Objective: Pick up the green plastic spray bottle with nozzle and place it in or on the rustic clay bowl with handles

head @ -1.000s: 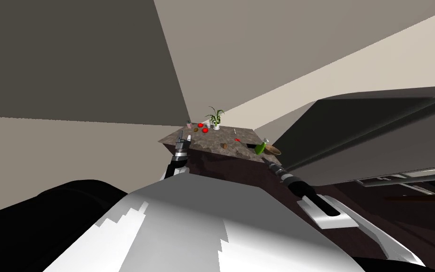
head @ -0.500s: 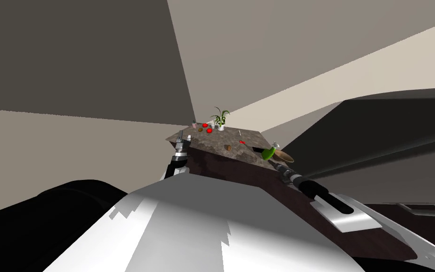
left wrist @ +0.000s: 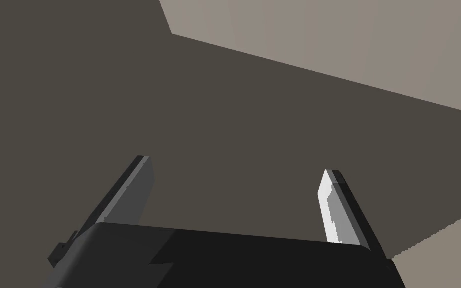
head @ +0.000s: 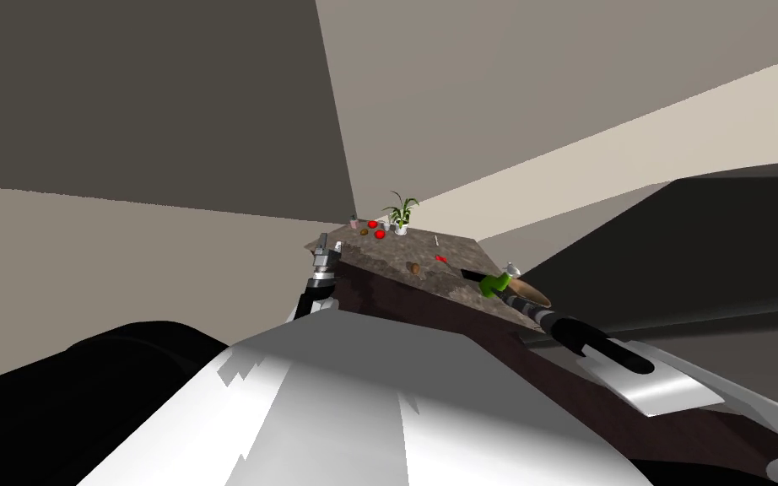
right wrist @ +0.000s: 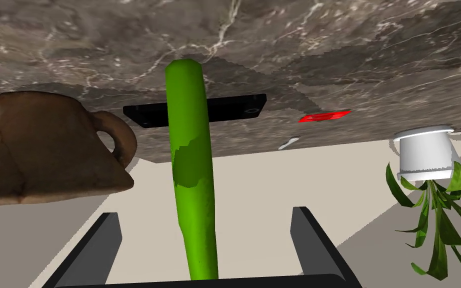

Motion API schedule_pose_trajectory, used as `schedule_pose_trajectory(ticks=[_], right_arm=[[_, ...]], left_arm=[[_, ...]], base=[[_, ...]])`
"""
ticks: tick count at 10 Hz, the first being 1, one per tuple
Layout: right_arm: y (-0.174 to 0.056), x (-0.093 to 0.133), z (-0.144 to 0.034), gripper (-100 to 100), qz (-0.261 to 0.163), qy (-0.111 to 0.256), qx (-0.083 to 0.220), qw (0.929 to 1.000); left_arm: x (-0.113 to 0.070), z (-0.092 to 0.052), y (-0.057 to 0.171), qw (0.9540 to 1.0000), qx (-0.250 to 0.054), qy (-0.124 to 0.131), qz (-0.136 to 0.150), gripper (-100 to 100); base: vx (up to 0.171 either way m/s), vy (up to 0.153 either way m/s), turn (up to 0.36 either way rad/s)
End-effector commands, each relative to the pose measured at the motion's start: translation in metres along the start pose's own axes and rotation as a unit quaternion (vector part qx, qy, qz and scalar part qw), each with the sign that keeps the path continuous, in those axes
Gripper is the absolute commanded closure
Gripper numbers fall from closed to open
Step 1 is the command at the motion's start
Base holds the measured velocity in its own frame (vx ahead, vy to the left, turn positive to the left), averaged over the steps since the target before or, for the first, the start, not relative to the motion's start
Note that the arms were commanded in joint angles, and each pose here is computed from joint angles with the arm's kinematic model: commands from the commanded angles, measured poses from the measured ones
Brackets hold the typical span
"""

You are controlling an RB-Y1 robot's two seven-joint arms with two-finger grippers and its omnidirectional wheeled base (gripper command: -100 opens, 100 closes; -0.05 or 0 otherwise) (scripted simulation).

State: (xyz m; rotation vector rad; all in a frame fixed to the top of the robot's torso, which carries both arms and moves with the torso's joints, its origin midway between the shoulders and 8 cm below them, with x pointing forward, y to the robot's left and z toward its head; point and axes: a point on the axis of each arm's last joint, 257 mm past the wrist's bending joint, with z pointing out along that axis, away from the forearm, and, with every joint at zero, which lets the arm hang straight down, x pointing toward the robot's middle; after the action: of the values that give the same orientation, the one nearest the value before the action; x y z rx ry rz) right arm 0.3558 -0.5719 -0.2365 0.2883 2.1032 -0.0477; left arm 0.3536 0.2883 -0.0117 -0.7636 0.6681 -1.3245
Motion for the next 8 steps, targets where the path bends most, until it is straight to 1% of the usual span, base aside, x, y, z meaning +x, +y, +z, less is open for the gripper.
schedule_pose_trajectory(ticks=[1,4,5,6,7,8], right_arm=[[-0.012,-0.003,-0.001,-100,-0.011,0.009,0.015,0.9998],[-0.031,-0.009,-0.002,-100,-0.028,0.021,0.035,0.9988],[-0.027,-0.008,-0.001,-100,-0.024,0.018,0.03,0.9991],[-0.028,-0.009,-0.001,0,-0.025,0.019,0.031,0.999],[-0.043,-0.005,-0.001,-100,-0.015,0.017,0.046,0.9987],[-0.05,-0.003,-0.001,-100,-0.01,0.017,0.054,0.9984]], left_arm=[[0.0,0.0,0.0,1.0,0.0,0.0,0.0,0],[0.0,0.0,0.0,1.0,0.0,0.0,0.0,0],[0.0,0.0,0.0,1.0,0.0,0.0,0.0,0],[0.0,0.0,0.0,1.0,0.0,0.0,0.0,0],[0.0,0.0,0.0,1.0,0.0,0.0,0.0,0],[0.0,0.0,0.0,1.0,0.0,0.0,0.0,0]], base=[[0.05,0.001,0.138],[0.036,-0.005,0.085],[0.013,-0.004,0.022],[0.0,0.0,0.0],[-0.023,-0.004,0.255],[-0.047,-0.017,0.239]])
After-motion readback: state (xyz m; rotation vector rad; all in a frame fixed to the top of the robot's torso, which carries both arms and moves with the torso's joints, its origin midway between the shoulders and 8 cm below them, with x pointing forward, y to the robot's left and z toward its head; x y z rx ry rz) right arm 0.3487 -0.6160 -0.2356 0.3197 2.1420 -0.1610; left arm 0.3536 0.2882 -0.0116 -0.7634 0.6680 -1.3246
